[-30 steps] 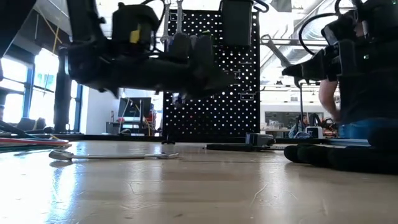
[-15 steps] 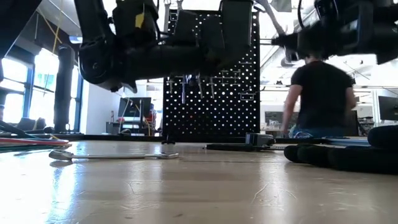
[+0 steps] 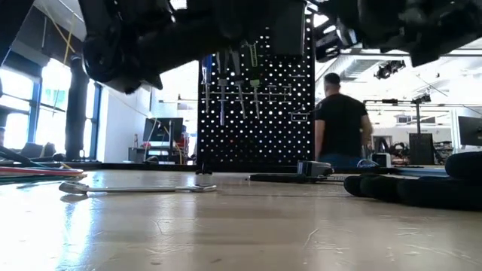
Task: Hang tools onto peg board
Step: Hang the wrench on the peg board
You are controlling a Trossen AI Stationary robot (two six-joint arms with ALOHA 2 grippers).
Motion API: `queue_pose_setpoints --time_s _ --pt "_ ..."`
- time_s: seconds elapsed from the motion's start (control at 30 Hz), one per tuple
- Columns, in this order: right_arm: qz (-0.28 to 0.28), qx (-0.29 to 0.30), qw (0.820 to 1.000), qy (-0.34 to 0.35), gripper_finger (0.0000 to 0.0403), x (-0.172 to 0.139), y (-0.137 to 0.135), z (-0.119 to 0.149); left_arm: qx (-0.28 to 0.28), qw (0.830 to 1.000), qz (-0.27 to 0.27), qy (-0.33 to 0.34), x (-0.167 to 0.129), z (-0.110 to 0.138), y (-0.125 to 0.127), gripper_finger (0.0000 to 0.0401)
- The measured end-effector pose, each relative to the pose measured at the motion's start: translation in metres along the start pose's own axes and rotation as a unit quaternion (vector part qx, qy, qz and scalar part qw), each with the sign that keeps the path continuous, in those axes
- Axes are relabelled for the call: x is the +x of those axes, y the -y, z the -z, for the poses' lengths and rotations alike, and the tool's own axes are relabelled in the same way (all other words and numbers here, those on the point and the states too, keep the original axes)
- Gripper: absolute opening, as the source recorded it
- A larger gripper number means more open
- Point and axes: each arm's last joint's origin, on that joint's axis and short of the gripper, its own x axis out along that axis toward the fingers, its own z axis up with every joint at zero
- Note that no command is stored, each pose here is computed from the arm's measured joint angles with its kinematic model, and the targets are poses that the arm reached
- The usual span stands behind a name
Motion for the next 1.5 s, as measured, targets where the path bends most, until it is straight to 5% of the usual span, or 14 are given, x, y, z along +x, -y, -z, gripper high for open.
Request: queue_pose_setpoints --time_s 0.13,0.43,0.97,1.5 --pt "-0.042 0.032 0.999 -0.006 0.0004 0.016 0.005 0.000 0.029 0.997 0.064 0.030 -0.004 -0.016 0.002 0.0133" --pt "-0.143 0.071 0.987 0.004 0.0005 0.059 0.020 -0.012 -0.030 0.971 0.237 0.009 -0.008 -0.029 0.002 0.0133" --pt "-0.204 0.126 0.971 -0.005 0.0004 0.101 0.020 -0.015 0.023 0.958 0.283 0.048 -0.029 -0.061 0.014 0.0134" --pt "-0.260 0.161 0.952 -0.015 0.0004 0.126 0.022 -0.017 0.063 0.937 0.341 0.047 -0.015 -0.071 0.024 0.0134"
